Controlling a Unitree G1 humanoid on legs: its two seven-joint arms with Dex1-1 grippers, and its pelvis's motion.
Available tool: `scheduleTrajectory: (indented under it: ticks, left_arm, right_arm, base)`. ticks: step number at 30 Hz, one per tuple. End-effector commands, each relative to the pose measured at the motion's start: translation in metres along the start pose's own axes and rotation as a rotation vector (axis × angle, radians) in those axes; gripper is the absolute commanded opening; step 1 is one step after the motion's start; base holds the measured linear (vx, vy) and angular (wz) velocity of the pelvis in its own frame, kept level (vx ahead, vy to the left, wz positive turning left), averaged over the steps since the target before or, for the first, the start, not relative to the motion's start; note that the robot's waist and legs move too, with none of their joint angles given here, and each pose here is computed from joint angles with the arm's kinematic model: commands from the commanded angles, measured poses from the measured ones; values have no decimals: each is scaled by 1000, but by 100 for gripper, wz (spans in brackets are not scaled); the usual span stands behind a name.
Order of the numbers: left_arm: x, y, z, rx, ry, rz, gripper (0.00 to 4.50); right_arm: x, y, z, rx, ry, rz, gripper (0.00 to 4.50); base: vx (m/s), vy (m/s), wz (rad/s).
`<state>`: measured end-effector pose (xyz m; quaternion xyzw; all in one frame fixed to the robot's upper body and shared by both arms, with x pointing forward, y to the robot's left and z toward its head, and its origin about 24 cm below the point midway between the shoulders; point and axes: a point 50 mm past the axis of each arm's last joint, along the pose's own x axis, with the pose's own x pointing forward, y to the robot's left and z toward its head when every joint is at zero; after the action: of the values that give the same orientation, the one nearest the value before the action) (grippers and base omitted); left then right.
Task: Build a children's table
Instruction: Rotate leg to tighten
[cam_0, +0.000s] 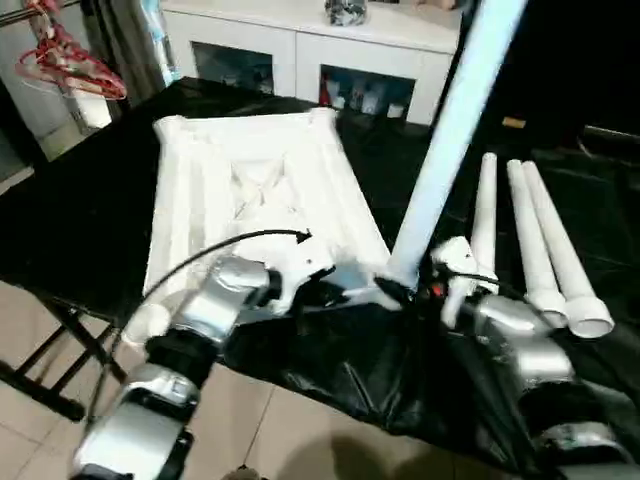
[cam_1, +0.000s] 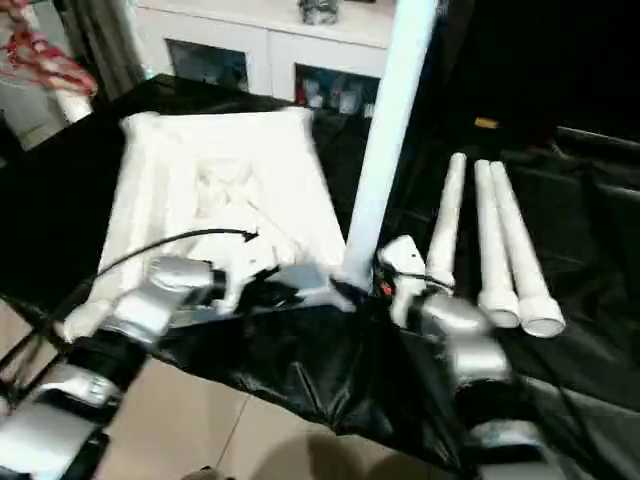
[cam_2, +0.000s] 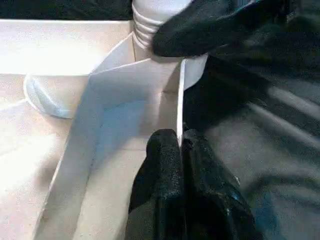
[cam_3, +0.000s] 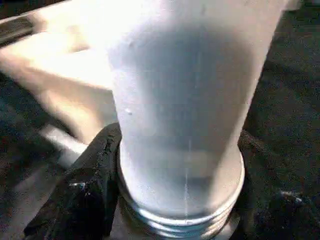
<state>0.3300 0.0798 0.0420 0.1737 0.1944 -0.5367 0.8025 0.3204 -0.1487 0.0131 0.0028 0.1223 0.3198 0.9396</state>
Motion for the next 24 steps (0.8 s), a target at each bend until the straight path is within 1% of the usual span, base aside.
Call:
scheduleTrajectory:
  ticks: [1,2,3,5,6,7,9,10,12,14,16,17,21,24]
  left_arm:
    - [18,-7,24,17,-70,19,0]
    - [22,-9,27,6,-74,30,0]
    - [27,-12,30,16,-72,30,0]
    - [32,-15,35,27,-80,14,0]
    - [32,-15,36,38,-83,15,0]
    - [32,-15,37,44,-85,17,0]
    - [30,-14,35,74,-69,-5,0]
    - [29,-14,35,75,-71,-16,0]
    - [29,-14,35,70,-75,-27,0]
    - [25,-14,34,69,-87,-57,0]
    - [22,-14,33,65,-97,-84,0]
    - [19,-14,31,52,-111,-117,0]
    - [11,-15,27,55,-123,-177,0]
    - [1,-13,19,84,-94,-231,0]
  right_arm:
    - [11,22,-28,34,131,1,270]
    - [16,24,-26,46,128,-47,270]
    - [23,28,-22,39,115,-73,270]
    - [29,32,-15,45,74,-80,270]
    - [29,32,-13,43,65,-82,326]
    - [29,31,-13,42,63,-83,340]
    - [28,29,-11,3,62,-58,350]
    - [27,28,-10,-2,64,-51,350]
    - [26,26,-9,-14,66,-42,380]
    - [20,18,-4,-54,64,-8,380]
    - [15,13,-1,-69,57,42,380]
    - [8,10,0,-76,52,98,380]
    - [-3,10,0,-83,47,228,380]
    - [-14,10,0,-92,69,370,380]
  base:
    - [0,0,0]
    - [0,0,0]
    - [0,0,0]
    - [0,0,0]
    - [0,0,0]
    - [0,0,0]
    - [0,0,0]
    - [0,0,0]
    - [0,0,0]
    - [0,0,0]
    - [0,0,0]
    - [0,0,0]
    - [0,0,0]
    - [0,0,0]
